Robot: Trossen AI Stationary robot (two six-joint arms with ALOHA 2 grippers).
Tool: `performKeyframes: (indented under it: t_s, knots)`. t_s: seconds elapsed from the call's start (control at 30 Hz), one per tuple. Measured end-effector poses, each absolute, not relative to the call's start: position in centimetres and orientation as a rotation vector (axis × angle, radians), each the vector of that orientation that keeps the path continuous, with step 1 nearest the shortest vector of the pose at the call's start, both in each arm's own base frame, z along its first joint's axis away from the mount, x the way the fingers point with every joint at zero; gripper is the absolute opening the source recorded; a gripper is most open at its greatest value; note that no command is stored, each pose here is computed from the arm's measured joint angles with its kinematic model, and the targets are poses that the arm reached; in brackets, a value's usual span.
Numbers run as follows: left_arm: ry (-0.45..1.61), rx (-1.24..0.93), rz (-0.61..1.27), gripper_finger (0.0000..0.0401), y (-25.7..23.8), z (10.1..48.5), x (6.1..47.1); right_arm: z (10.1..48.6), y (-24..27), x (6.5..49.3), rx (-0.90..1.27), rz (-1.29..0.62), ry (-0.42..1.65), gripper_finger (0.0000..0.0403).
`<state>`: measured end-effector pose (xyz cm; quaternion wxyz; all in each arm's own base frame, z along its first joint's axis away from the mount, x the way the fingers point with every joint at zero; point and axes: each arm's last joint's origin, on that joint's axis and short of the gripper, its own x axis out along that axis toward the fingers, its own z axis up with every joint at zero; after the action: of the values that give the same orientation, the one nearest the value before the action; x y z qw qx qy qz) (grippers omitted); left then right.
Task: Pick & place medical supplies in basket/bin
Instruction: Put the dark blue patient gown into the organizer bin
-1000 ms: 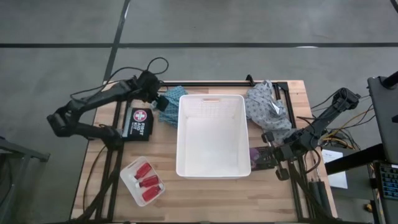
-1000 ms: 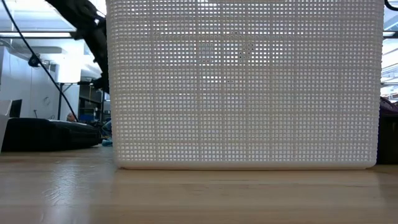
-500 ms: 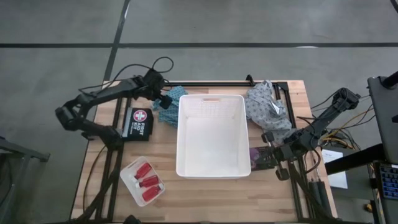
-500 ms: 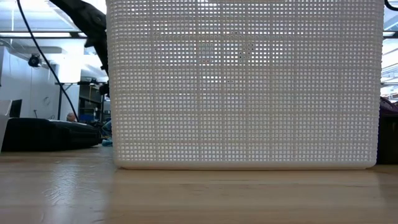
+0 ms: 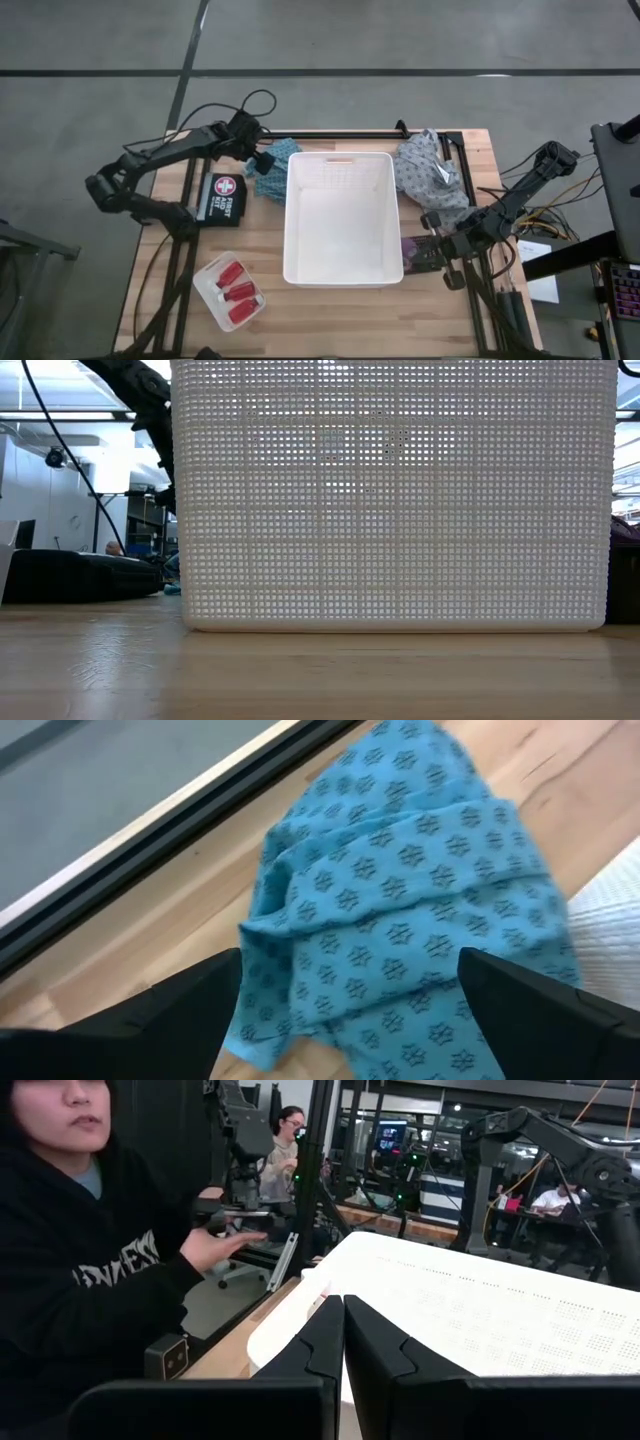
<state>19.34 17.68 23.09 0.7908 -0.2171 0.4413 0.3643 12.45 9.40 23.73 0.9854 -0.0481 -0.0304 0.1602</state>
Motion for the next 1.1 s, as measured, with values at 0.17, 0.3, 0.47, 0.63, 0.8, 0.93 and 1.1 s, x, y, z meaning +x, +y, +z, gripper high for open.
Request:
performKeyframes:
  t_s: [0.17,0.3,0.47,0.63,0.8,0.93,1.1]
  knots:
    - [0.979,-0.445,0.834,0.0398,17.6,23.0,19.1,23.7,9.4,12.5,-0.097,0.322,-0.061,0.0008]
    - [1.002,-0.443,0.846,0.0399,17.5,22.7,19.0,23.7,9.4,12.5,-0.097,0.322,-0.061,0.0008]
    - [1.000,-0.453,0.811,0.0399,17.4,22.4,19.0,23.7,9.4,12.5,-0.097,0.322,-0.061,0.0008]
    - [0.942,-0.450,0.710,0.0398,17.7,22.7,19.3,23.7,9.4,12.5,-0.097,0.322,-0.061,0.0008]
    - [0.941,-0.463,0.681,0.0399,18.2,22.5,19.1,23.7,9.4,12.5,-0.097,0.322,-0.061,0.0008]
    - [0.965,-0.495,0.655,0.0399,18.6,21.6,19.3,23.7,9.4,12.5,-0.097,0.322,-0.061,0.0008]
    - [1.012,-0.515,0.653,0.0400,19.3,19.8,20.0,23.7,9.4,12.5,-0.097,0.322,-0.061,0.0008]
